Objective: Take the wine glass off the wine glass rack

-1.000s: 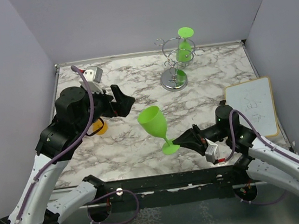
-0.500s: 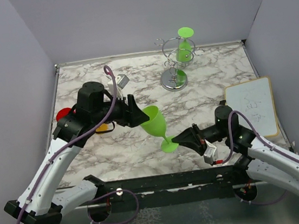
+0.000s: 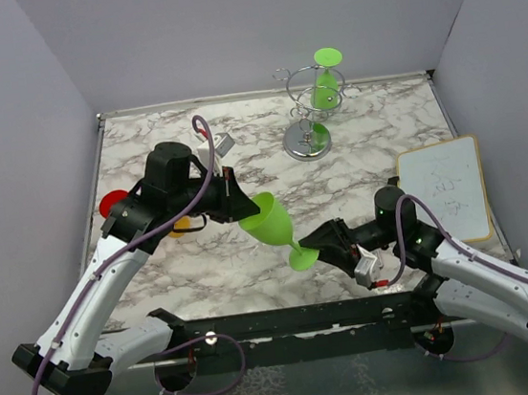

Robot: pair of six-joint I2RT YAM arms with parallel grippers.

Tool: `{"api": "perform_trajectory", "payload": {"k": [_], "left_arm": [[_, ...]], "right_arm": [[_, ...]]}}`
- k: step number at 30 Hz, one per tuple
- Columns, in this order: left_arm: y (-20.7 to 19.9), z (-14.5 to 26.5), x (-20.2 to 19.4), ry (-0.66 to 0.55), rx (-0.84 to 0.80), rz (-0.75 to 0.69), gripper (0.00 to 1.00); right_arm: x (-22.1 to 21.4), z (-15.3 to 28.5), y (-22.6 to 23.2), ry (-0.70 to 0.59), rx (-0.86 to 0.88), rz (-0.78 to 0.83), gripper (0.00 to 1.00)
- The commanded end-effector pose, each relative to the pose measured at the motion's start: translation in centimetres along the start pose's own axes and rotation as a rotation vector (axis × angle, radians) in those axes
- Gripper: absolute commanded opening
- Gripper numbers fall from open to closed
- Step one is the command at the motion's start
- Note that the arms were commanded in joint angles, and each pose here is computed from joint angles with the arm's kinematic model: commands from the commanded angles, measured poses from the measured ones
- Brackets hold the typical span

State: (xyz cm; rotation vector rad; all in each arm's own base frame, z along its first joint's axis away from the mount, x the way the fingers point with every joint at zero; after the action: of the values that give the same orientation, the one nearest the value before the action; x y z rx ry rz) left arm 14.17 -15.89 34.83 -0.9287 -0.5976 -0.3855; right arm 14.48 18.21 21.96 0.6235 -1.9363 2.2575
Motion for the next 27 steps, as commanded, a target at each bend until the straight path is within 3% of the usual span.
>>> {"api": "perform_trajectory", "payload": {"k": [1, 2, 6, 12, 15, 18, 21, 23, 25, 27], "left_arm": [[-0.1, 0.0, 0.0, -0.001, 0.002, 0.008, 0.00], [0.0, 0.0, 0.0, -0.008, 0.012, 0.009, 0.00], [0.3, 0.6, 0.4, -0.054, 0.104, -0.002, 0.00], [3.2, 2.4, 1.6, -0.191, 0.571, -0.067, 0.00], [4.2, 2.8, 2.2, -0.238, 0.709, -0.086, 0.00], [5.1, 2.4, 2.7, -0.277, 0.778, -0.104, 0.00], [6.3, 1.3, 3.1, -0.291, 0.828, -0.119, 0.00], [7.2, 0.4, 3.0, -0.294, 0.851, -0.118, 0.00], [8.1, -0.8, 2.9, -0.302, 0.855, -0.114, 0.00], [9.1, -1.9, 2.7, -0.282, 0.867, -0.103, 0.00]], "right_arm": [[-0.4, -0.3, -0.1, 0.006, -0.025, -0.029, 0.87], [-0.4, -0.3, -0.1, 0.010, -0.029, -0.046, 0.99], [-0.6, -0.3, -0.3, 0.020, -0.039, -0.102, 1.00], [-1.9, -0.2, 0.0, 0.112, -0.111, -0.241, 0.99], [-2.8, -0.4, 0.3, 0.161, -0.152, -0.403, 1.00], [-3.8, -0.8, -0.4, 0.214, -0.277, -0.701, 1.00], [-5.9, -0.8, -1.8, 0.386, -0.566, -1.039, 1.00], [-7.9, -0.1, -2.3, 0.623, -0.822, -1.250, 1.00], [-9.6, 0.7, -2.8, 0.851, -0.996, -1.341, 1.00], [-10.7, 1.2, -3.3, 0.999, -1.020, -1.391, 1.00]]}}
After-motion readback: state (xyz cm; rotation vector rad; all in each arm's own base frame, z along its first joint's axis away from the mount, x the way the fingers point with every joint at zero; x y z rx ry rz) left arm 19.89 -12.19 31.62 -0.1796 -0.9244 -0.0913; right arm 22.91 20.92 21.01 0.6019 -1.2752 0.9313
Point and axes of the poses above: each gripper's point midway between its finger pads, its own z axis back along the fingers, its own y axis along the line the jaws close on, x = y × z, the point moved 10 cm from there along z, back along the fingers, and after that the axes turned 2 degrees about z, right-handed, at the moved point
